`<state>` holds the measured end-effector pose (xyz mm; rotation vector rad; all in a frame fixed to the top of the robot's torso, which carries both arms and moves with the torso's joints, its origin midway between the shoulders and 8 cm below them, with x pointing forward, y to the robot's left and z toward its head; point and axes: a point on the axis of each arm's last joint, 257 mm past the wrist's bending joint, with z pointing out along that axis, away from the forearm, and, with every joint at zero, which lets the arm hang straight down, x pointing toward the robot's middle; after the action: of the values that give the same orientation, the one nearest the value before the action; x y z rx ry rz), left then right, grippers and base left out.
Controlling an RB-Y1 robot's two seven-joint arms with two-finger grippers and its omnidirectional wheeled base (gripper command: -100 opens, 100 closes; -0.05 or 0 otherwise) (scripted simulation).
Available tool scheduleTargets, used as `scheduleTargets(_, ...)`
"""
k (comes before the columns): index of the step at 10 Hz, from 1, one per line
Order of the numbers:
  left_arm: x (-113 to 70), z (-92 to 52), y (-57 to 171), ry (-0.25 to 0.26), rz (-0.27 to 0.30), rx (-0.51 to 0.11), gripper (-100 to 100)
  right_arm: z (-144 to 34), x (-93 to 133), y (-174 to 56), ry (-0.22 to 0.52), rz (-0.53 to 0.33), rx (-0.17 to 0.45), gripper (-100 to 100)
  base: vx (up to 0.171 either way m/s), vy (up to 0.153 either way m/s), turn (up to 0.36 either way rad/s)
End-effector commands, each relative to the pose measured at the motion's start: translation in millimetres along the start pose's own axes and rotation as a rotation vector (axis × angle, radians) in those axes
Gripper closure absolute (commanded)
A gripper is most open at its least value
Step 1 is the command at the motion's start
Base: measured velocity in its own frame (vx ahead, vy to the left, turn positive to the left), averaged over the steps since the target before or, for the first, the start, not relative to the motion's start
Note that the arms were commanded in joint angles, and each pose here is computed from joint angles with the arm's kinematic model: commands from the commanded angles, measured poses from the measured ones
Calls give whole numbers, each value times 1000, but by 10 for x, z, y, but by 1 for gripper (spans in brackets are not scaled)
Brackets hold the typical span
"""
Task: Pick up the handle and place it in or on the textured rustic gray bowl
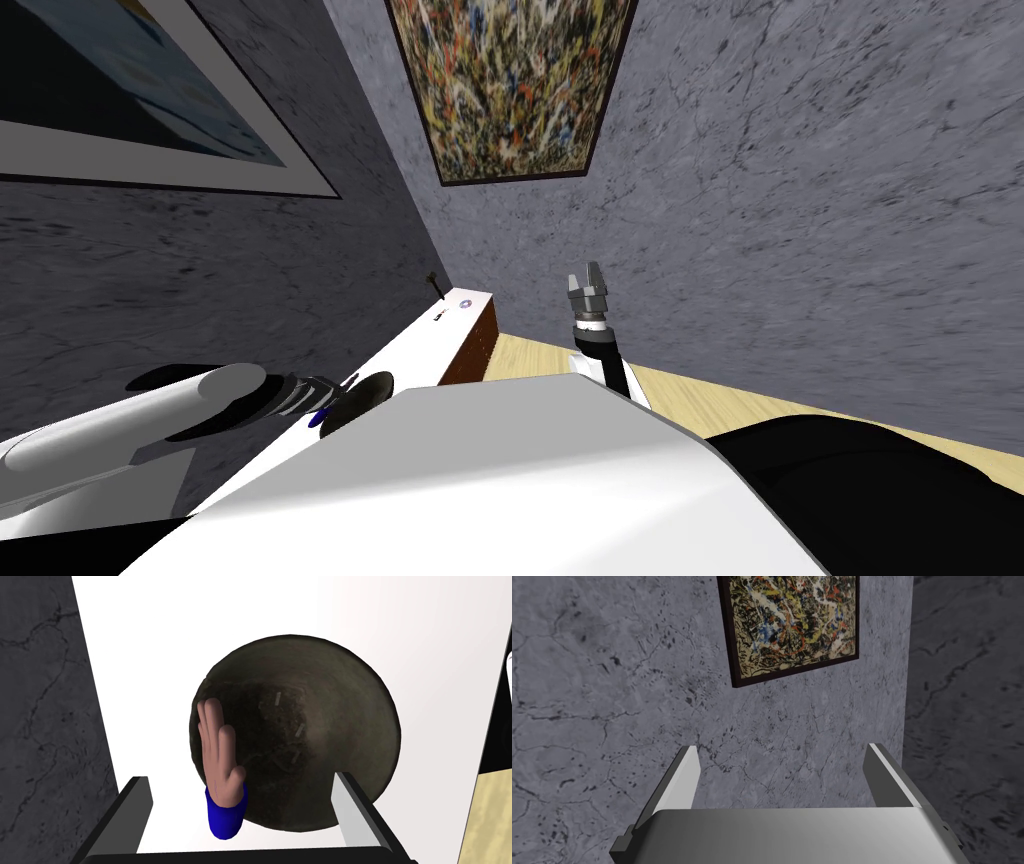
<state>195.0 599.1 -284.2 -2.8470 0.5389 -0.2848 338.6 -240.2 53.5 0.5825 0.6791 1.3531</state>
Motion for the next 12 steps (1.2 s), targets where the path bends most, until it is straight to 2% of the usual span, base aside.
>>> scheduleTargets(1, -9, -87, -47, -5, -18, 1, -100, 0, 0, 0, 0, 0, 0, 0, -69, -1, -107)
scheduleTargets(5, -44, -343, -190, -15, -65, 8, -100, 0, 0, 0, 0, 0, 0, 0, -70, -4, -125)
scheduleTargets(6, -27, -308, -185, -13, -58, 8, -100, 0, 0, 0, 0, 0, 0, 0, -26, 2, -17)
scheduleTargets(7, -29, -314, -185, -14, -60, 7, 0, 0, 0, 0, 0, 0, 0, 0, -5, 0, 4)
scheduleTargets(12, -30, -313, -185, -14, -60, 7, 0, -1, 0, 0, 0, 0, 0, 0, 0, 0, 0)
